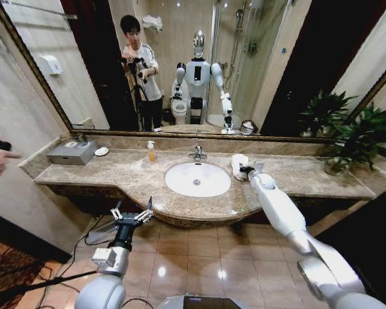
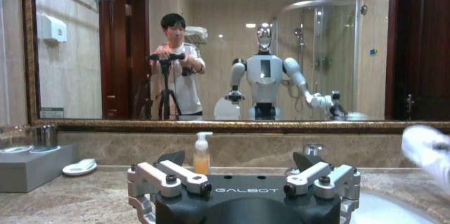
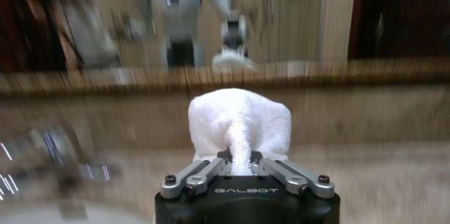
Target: Pick up the towel from the sink counter and wipe the mirror surface.
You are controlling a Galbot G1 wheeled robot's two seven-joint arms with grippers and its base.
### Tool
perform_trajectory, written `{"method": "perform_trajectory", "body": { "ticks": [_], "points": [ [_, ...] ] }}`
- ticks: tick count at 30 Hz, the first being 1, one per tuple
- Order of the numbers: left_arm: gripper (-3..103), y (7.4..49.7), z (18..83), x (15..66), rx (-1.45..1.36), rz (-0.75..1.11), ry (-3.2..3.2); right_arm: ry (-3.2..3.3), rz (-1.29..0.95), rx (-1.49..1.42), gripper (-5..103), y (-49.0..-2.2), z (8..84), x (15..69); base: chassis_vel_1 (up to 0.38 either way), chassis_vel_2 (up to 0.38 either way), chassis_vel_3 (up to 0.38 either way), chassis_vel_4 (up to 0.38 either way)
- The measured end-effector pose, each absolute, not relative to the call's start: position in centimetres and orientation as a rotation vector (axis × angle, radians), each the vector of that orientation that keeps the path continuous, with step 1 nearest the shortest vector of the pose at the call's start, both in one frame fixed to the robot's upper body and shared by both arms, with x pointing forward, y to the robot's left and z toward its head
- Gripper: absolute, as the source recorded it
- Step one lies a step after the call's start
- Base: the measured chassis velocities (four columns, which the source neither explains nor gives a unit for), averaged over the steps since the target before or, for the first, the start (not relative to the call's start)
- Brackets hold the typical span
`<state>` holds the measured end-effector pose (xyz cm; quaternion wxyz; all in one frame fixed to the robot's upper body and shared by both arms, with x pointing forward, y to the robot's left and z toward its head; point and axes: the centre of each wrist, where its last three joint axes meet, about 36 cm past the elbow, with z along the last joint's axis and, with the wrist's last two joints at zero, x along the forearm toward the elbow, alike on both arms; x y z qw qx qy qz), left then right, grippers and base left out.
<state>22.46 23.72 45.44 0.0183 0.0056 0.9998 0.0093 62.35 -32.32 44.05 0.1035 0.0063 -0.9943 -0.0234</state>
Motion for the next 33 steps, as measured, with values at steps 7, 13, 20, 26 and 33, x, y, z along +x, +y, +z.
{"method": "perform_trajectory", "body": {
  "ticks": [7,13,20,26,33],
  "points": [
    [100,23.7,45.4,22.5,0.018,0.029,3.105,-3.125,-0.123,0.053,10,-32.7,49.2,54.8,0.0,0.0,0.0,0.0],
    [100,23.7,45.4,22.5,0.017,0.029,3.105,-3.19,-0.138,0.029,10,-32.5,49.8,50.8,0.0,0.0,0.0,0.0],
    [100,23.7,45.4,22.5,0.017,0.029,3.105,-3.197,-0.15,0.057,10,-32.0,51.2,48.8,0.0,0.0,0.0,0.0],
    [100,23.7,45.4,22.5,0.017,0.029,3.105,-3.21,-0.136,0.068,10,-31.6,52.4,48.1,-0.031,0.03,0.029,-0.034],
    [100,23.7,45.4,22.5,0.017,0.029,3.105,-3.209,-0.155,0.094,10,-30.2,52.4,47.9,-0.075,0.086,0.095,-0.083]
  ]
}}
